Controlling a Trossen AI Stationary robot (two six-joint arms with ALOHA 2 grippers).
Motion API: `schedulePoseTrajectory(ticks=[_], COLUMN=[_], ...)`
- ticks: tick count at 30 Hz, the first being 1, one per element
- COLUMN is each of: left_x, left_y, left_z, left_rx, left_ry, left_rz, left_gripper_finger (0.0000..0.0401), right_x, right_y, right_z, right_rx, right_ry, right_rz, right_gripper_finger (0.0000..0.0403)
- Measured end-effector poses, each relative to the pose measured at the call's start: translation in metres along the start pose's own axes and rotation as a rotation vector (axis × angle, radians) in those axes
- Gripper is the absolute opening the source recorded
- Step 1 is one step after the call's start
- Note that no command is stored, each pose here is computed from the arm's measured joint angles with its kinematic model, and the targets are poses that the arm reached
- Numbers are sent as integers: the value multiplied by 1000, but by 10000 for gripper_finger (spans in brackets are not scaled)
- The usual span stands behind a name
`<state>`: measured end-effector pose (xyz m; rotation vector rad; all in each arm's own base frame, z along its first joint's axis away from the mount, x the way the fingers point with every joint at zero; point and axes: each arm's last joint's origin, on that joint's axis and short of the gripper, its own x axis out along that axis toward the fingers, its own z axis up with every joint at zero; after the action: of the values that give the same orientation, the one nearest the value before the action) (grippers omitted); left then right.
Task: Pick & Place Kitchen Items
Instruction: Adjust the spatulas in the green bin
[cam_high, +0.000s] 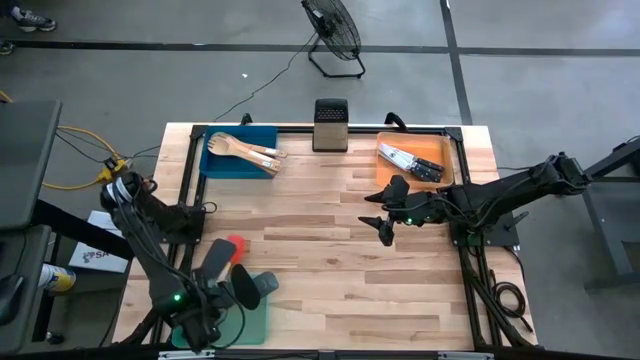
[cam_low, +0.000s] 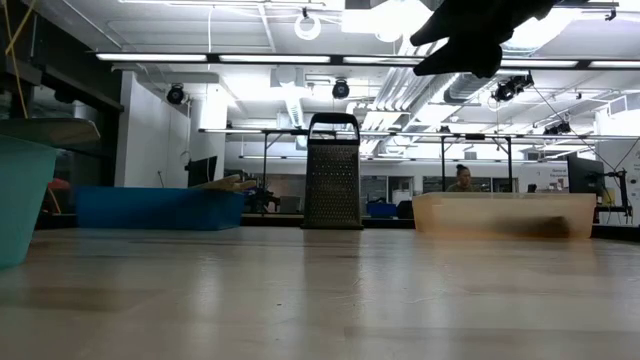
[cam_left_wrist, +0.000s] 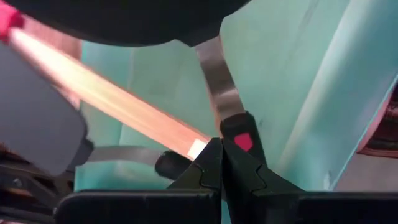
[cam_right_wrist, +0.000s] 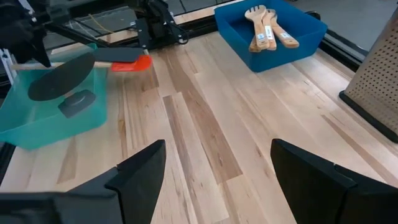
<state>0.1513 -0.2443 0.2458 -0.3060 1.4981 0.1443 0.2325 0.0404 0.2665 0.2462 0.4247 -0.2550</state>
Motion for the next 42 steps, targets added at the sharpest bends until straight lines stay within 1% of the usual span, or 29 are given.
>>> schedulePoseTrajectory(ticks=[5,12,16,20,23,26,31,38,42], left_x=[11,31,37,39,39,42,41,40,40], left_y=[-5,-11,-12,-13,-13,-12,-14,-14,-14], left_z=[1,2,1,-6,-13,-22,-31,-40,-41], left_rx=[-9,-7,-2,8,-11,-19,-39,-69,-74], left_ry=[7,34,43,41,38,71,99,87,85], left_rz=[27,99,129,150,167,193,188,203,208], left_gripper_finger=[0,0,0,0,0,0,0,0,0], right_x=[0,0,0,0,0,0,0,0,0], right_y=[0,0,0,0,0,0,1,1,1], right_z=[0,0,0,0,0,1,1,1,1], right_rx=[0,1,1,1,1,1,1,4,4], right_ry=[-1,0,-1,-1,-2,-5,-8,-10,-12], right_rz=[0,3,5,5,6,7,9,9,10], right_gripper_finger=[283,283,283,283,283,283,283,283,283])
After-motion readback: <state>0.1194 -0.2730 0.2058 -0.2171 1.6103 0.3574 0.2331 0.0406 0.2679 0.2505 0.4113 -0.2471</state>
